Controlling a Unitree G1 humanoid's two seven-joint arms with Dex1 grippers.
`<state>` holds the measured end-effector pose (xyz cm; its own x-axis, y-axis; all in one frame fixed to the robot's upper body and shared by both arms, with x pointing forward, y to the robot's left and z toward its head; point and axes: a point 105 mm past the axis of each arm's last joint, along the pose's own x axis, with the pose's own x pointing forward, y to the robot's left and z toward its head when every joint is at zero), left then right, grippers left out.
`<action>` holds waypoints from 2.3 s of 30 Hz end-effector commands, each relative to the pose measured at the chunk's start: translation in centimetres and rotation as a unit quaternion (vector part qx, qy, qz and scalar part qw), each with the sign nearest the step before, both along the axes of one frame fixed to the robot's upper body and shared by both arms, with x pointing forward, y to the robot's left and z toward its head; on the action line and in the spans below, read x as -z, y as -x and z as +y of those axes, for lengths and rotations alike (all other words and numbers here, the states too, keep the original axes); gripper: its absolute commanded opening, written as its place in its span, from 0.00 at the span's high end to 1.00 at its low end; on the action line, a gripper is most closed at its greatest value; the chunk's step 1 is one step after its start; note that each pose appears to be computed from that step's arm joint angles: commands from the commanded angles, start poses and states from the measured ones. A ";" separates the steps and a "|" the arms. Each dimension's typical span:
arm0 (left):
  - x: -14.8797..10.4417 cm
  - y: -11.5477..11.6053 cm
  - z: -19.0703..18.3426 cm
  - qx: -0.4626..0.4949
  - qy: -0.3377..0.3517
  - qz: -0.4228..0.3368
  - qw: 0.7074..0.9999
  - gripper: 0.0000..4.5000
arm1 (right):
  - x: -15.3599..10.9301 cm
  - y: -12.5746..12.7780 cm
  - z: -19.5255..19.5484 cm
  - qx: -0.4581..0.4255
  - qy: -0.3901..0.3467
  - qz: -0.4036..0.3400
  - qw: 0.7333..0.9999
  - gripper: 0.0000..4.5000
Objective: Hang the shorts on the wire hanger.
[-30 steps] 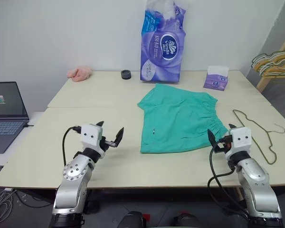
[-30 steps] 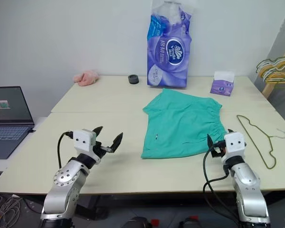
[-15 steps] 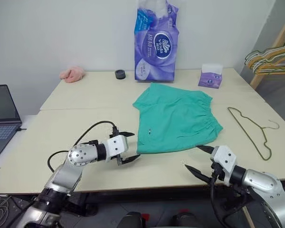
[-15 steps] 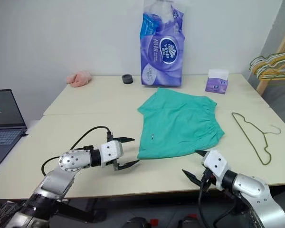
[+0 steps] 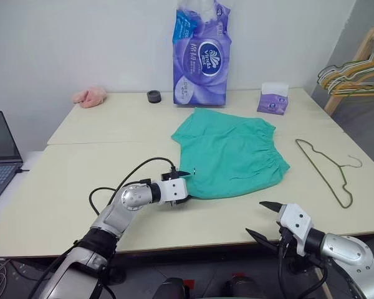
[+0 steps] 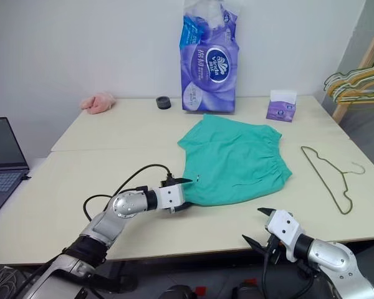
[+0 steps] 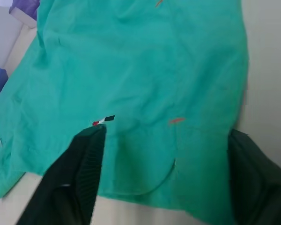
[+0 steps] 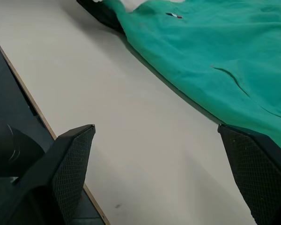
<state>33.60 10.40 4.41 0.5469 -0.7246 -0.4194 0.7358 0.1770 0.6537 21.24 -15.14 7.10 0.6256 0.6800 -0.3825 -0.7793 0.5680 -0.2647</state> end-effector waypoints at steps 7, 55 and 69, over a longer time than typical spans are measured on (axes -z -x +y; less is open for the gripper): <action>-1.1 -1.7 1.0 -0.023 0.006 -0.008 1.000 0.90 | -1.1 -4.9 -3.8 0.026 0.153 -0.115 0.981 0.00; -3.4 14.9 4.0 0.183 -0.052 0.403 0.895 1.00 | -1.1 -2.8 -2.6 -0.258 0.299 -0.087 0.915 1.00; -3.1 14.7 3.3 0.153 -0.039 0.424 0.892 0.85 | -0.8 -1.2 -2.4 -0.282 0.307 -0.043 0.908 0.85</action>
